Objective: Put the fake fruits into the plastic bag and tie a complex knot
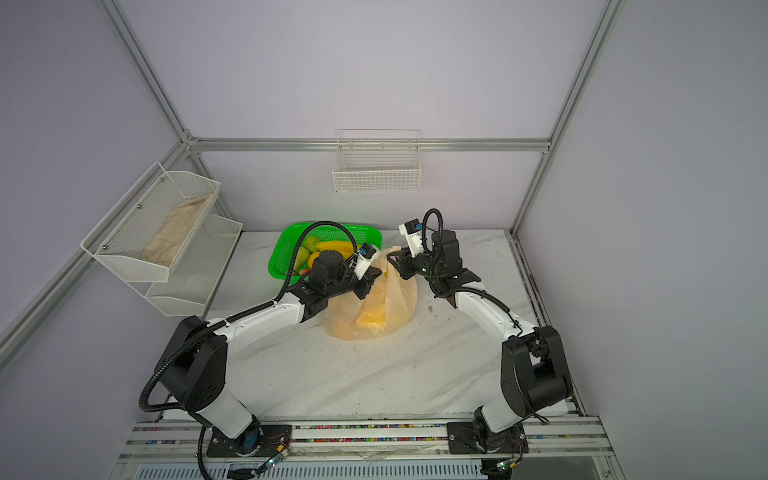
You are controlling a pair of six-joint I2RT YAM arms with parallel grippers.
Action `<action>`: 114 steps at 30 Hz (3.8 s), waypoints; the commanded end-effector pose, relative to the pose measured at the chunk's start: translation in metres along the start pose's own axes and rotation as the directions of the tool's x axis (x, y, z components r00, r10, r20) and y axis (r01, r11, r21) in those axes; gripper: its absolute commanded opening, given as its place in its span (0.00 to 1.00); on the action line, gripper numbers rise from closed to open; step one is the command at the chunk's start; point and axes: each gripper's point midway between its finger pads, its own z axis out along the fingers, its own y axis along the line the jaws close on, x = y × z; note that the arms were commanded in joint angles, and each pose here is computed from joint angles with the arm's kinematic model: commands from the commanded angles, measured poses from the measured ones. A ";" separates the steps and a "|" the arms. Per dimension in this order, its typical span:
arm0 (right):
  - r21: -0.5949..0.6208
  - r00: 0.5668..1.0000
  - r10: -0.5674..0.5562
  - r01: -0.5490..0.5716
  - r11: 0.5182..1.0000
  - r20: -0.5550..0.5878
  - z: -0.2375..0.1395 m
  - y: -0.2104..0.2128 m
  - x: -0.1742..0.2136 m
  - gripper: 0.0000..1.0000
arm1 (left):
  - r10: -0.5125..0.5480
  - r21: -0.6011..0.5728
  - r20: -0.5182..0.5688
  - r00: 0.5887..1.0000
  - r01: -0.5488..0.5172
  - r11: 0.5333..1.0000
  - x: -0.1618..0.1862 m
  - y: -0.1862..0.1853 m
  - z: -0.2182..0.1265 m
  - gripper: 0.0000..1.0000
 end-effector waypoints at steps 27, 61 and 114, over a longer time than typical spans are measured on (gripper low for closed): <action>-0.009 0.997 -0.080 0.080 0.997 -0.008 -0.009 -0.014 -0.002 0.52 | 0.052 -0.023 -0.018 0.998 -0.053 0.998 -0.002 0.003 -0.004 0.00; -0.097 0.984 -0.177 0.176 0.980 0.001 0.022 -0.002 -0.002 0.72 | 0.064 -0.002 -0.020 0.998 -0.064 0.998 -0.001 -0.001 -0.006 0.00; -0.190 0.923 -0.382 0.381 0.905 0.034 0.000 0.030 -0.009 0.00 | 0.070 0.047 0.024 0.997 -0.071 0.996 -0.044 -0.024 -0.095 0.59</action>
